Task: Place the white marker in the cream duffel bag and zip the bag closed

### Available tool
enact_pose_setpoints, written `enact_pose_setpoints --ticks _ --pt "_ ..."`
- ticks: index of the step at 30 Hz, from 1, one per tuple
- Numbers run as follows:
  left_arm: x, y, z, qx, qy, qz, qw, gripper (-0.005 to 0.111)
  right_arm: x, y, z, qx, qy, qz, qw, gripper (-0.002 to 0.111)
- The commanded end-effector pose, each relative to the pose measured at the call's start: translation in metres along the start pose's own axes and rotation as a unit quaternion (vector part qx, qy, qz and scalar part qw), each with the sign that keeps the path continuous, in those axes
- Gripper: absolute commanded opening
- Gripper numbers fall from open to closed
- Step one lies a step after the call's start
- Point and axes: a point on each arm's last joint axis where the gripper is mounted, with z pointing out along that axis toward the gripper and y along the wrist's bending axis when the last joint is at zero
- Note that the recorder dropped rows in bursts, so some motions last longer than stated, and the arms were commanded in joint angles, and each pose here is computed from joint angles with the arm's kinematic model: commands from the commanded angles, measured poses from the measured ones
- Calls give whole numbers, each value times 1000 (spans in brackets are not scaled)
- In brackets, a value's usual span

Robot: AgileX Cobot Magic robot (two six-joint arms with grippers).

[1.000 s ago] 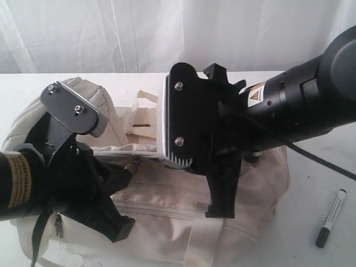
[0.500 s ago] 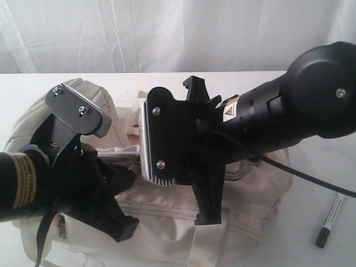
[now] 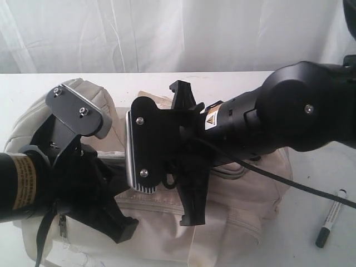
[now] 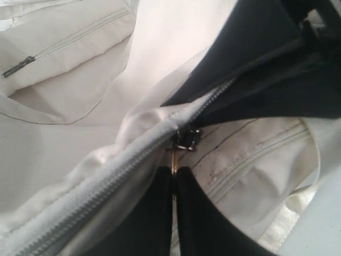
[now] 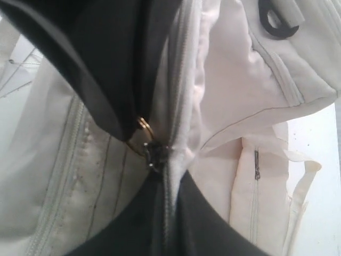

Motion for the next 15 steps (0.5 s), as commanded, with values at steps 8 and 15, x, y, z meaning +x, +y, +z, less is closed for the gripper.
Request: enact_pose_setpoints --ticks 8,15 --pt "-1 1 -1 -4 -3 3 1000 0 1 3 -7 -19 9 11 1000 0" --pt "1 3 -1 -12 8 3 1000 0 5 2 -17 -6 40 8 999 0"
